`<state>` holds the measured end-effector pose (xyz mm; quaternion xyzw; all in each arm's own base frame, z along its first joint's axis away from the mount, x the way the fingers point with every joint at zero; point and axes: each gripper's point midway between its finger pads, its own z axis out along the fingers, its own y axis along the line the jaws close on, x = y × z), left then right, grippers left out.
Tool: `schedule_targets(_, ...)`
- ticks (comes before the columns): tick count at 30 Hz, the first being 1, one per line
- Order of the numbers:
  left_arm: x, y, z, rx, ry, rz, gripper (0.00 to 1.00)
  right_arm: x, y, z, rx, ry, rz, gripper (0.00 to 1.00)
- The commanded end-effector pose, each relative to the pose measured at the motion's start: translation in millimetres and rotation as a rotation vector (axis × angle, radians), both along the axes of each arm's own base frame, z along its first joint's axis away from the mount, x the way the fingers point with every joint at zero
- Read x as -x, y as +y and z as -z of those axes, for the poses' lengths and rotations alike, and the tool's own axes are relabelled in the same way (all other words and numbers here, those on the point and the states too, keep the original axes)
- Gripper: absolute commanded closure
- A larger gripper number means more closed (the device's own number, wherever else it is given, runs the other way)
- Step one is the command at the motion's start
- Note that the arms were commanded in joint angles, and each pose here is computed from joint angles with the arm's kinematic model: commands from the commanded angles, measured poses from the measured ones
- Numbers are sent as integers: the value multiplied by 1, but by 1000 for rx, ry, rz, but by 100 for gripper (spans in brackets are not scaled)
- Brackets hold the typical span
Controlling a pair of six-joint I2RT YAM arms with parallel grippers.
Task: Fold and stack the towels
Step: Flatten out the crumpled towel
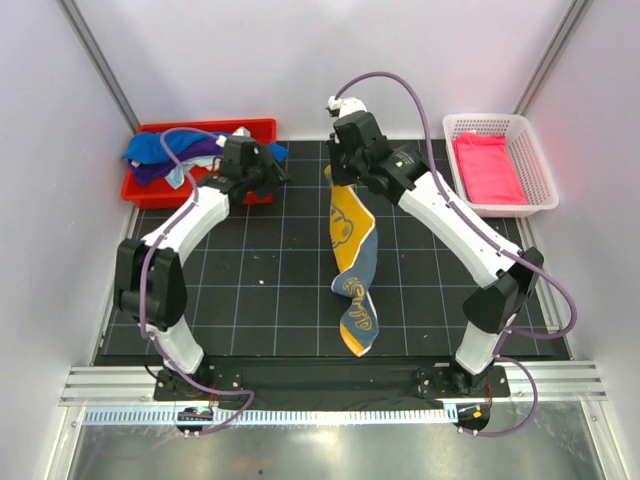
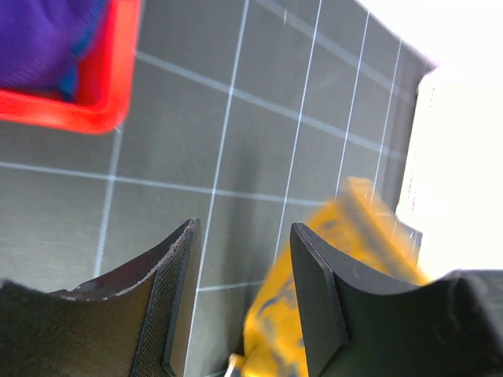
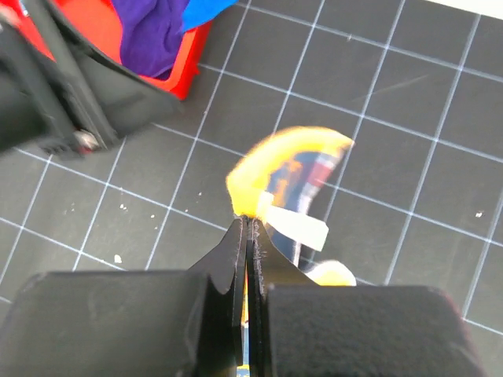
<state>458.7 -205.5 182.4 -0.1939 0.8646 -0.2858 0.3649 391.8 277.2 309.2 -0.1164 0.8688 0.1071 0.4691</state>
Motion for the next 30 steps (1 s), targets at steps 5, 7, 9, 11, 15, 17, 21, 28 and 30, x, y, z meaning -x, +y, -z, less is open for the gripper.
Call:
schedule_targets(5, 1, 17, -43, -3, -91, -54, 46, -36, -59, 39, -62, 84, 147, 99)
schedule_targets(7, -3, 10, -33, 12, -63, -30, 47, -57, -112, 71, -35, 131, 278, 99)
schedule_targets(9, -9, 2, -29, 25, -54, -5, 47, -73, -154, 109, -8, 198, 377, 99)
schedule_targets(11, -16, -7, -6, 30, -7, 20, 47, -79, -171, 144, 22, 263, 414, 99)
schedule_targets(15, -33, -30, 24, 38, 44, 77, 48, -92, -202, 224, 106, 393, 509, 99)
schedule_targets(17, -42, -44, 27, 49, 39, 124, 48, -93, -215, 239, 145, 426, 550, 99)
schedule_targets(21, -58, -76, 59, 61, 79, 227, 47, -89, -241, 261, 234, 455, 625, 99)
schedule_targets(28, -70, -115, 90, -68, 104, 317, 45, -77, -253, 280, 207, 479, 644, 99)
schedule_targets(30, -67, -126, 91, -111, 100, 340, 45, -76, -253, 277, 181, 470, 640, 99)
